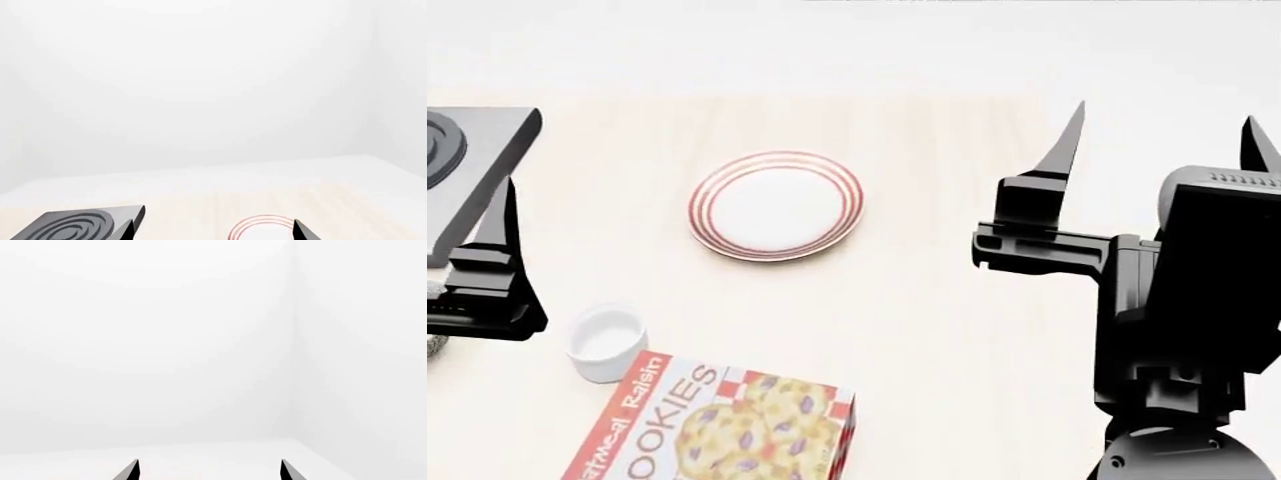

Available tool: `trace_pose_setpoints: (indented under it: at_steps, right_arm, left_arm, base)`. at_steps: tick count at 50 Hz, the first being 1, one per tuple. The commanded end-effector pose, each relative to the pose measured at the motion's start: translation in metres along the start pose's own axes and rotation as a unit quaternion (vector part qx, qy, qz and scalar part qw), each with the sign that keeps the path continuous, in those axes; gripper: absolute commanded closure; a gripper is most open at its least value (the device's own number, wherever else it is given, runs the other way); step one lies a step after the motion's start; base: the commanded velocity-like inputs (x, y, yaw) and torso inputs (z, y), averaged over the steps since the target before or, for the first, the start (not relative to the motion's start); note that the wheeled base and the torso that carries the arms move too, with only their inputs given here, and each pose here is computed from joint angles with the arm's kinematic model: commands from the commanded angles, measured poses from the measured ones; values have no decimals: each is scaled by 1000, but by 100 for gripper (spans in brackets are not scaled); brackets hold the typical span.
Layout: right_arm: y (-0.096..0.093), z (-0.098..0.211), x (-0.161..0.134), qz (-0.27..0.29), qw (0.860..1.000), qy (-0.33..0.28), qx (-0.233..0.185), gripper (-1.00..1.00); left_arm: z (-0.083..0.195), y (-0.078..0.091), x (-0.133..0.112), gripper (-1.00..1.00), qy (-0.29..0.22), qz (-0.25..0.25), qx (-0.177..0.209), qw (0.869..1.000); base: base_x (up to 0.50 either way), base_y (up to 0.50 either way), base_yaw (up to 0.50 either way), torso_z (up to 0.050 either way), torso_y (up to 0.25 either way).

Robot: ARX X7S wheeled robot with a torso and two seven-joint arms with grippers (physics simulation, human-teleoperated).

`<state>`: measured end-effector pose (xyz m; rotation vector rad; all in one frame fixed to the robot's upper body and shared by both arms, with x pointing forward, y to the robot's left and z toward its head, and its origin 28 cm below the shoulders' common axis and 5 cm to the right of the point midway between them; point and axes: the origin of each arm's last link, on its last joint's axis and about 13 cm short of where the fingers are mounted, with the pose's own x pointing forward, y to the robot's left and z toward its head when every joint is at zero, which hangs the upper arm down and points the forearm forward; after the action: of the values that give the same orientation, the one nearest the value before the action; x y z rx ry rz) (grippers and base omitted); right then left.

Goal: Pick the akita bowl next to the ramekin and place it on the plate.

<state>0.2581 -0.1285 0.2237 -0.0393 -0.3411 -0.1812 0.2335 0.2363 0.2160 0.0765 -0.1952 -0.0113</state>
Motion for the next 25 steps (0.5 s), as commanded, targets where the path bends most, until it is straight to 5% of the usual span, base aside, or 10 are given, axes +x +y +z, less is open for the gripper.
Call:
trace_pose_setpoints:
  at_steps: [1,25]
  right_arm:
    - [0,1,0,0,1000,-1,2,-100]
    - [0,1,0,0,1000,-2,0,-100]
  left_arm:
    - [-1,0,0,-100,0,0,0,1000]
    - [-1,0,0,-100,0,0,-1,1000]
  base:
    - [262,0,0,0,0]
    - [269,0,0,0,1]
